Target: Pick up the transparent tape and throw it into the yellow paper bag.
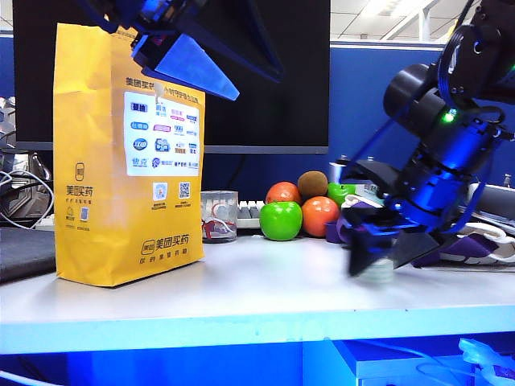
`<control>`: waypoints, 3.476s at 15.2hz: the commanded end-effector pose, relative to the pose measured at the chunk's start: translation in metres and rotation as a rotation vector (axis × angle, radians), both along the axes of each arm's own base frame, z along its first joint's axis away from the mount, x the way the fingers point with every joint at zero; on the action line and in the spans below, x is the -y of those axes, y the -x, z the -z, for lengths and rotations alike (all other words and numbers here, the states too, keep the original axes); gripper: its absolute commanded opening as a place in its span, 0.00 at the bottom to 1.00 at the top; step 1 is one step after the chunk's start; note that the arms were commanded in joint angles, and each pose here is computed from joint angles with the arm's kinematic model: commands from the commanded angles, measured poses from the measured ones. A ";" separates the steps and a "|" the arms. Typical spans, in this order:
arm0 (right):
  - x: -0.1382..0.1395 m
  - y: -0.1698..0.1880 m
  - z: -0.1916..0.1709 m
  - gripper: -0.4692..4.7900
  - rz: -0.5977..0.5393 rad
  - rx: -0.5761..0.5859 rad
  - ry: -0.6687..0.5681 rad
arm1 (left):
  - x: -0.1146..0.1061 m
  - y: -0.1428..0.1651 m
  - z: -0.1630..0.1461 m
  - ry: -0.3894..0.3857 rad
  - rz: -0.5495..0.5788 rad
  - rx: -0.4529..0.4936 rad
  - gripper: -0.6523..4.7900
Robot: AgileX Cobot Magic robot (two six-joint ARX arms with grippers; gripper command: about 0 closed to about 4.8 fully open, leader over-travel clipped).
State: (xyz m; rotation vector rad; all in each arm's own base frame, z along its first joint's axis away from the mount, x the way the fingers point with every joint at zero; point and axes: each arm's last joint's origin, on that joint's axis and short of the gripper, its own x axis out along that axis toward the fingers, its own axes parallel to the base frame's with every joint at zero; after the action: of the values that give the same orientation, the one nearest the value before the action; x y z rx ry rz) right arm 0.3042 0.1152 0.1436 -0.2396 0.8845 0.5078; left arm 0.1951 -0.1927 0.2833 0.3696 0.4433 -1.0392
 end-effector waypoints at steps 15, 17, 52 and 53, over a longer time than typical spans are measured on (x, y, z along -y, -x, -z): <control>-0.043 -0.036 -0.232 0.43 -0.410 0.176 -0.396 | -0.045 0.006 -0.153 -0.232 -0.628 0.453 1.00; -0.054 -0.025 -0.249 0.43 -0.465 0.214 -0.418 | -0.059 0.004 -0.154 -0.282 -0.696 0.448 1.00; -0.006 0.061 -0.401 1.00 -0.439 0.727 -0.394 | -0.174 0.099 -0.204 -0.077 -0.666 0.326 1.00; 0.002 0.078 -0.405 1.00 -0.414 0.721 -0.369 | -0.176 0.109 -0.203 -0.067 -0.697 0.338 1.00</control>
State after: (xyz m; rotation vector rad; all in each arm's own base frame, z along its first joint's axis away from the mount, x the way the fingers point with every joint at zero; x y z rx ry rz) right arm 0.2370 0.1178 0.5471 -0.2278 0.0035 0.9066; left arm 0.0910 -0.0181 0.4862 0.4124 0.2756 -0.3043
